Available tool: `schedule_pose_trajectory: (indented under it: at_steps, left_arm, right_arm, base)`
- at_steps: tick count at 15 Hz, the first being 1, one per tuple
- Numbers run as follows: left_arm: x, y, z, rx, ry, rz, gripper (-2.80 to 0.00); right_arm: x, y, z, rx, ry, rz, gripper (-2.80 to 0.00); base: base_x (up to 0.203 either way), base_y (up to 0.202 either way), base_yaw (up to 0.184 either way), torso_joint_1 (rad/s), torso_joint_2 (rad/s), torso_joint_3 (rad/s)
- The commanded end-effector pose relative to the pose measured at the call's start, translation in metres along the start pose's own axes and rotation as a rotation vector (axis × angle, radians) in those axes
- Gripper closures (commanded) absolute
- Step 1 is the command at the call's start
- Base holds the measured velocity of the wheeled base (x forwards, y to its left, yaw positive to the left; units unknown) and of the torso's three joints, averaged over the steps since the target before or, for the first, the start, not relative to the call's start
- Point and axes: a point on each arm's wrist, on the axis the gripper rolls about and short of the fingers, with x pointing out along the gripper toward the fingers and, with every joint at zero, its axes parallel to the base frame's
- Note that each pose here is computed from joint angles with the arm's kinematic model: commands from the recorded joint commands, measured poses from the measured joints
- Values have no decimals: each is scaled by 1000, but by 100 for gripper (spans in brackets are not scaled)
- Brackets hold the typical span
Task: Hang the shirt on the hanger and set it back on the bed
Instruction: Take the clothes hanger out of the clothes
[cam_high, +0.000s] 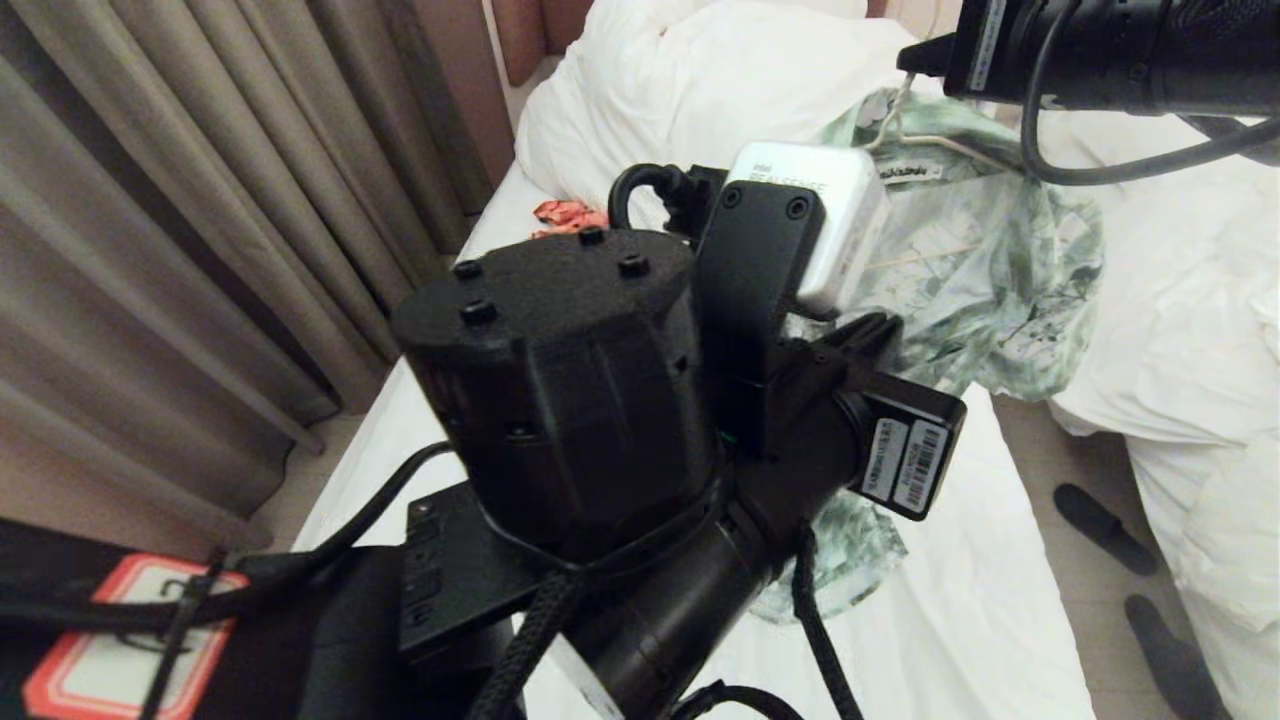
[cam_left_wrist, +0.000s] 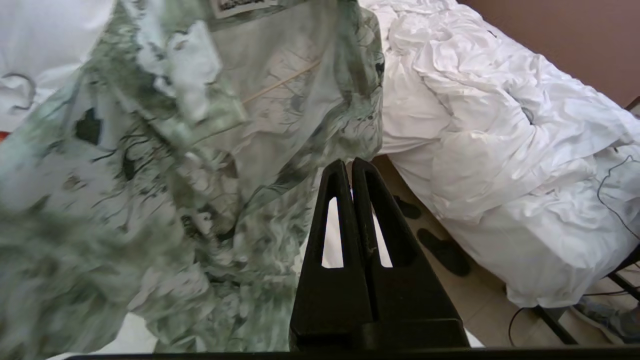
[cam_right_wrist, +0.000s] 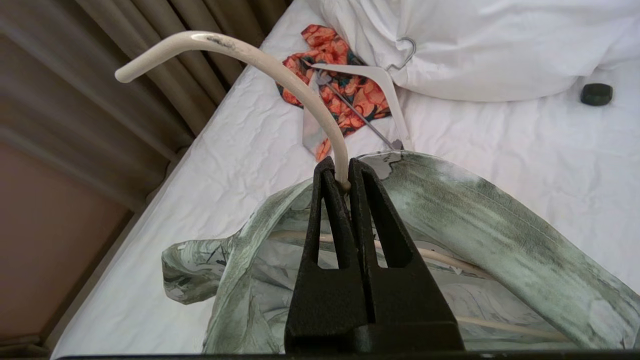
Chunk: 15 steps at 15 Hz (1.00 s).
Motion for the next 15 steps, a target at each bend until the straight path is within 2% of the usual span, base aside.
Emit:
schedule_pose_trajectory:
  at_steps: [1, 5, 10, 15]
  left_arm:
    - [13, -8, -7, 2, 4, 1, 0]
    - [33, -17, -18, 15, 6, 12, 0]
    - [59, -22, -6, 27, -64, 40, 0]
    - [81, -8, -13, 64, -50, 99, 0]
  right_arm:
    - [1, 1, -1, 1, 4, 4, 0]
    - [0, 10, -3, 2, 12, 32, 0]
    - [2, 13, -7, 5, 29, 39, 0]
    - [-6, 13, -6, 8, 31, 42, 0]
  base:
    - [0, 0, 0, 0, 0, 0]
    - [0, 0, 0, 0, 0, 0]
    - [0, 0, 0, 0, 0, 0]
    - [0, 0, 0, 0, 0, 0]
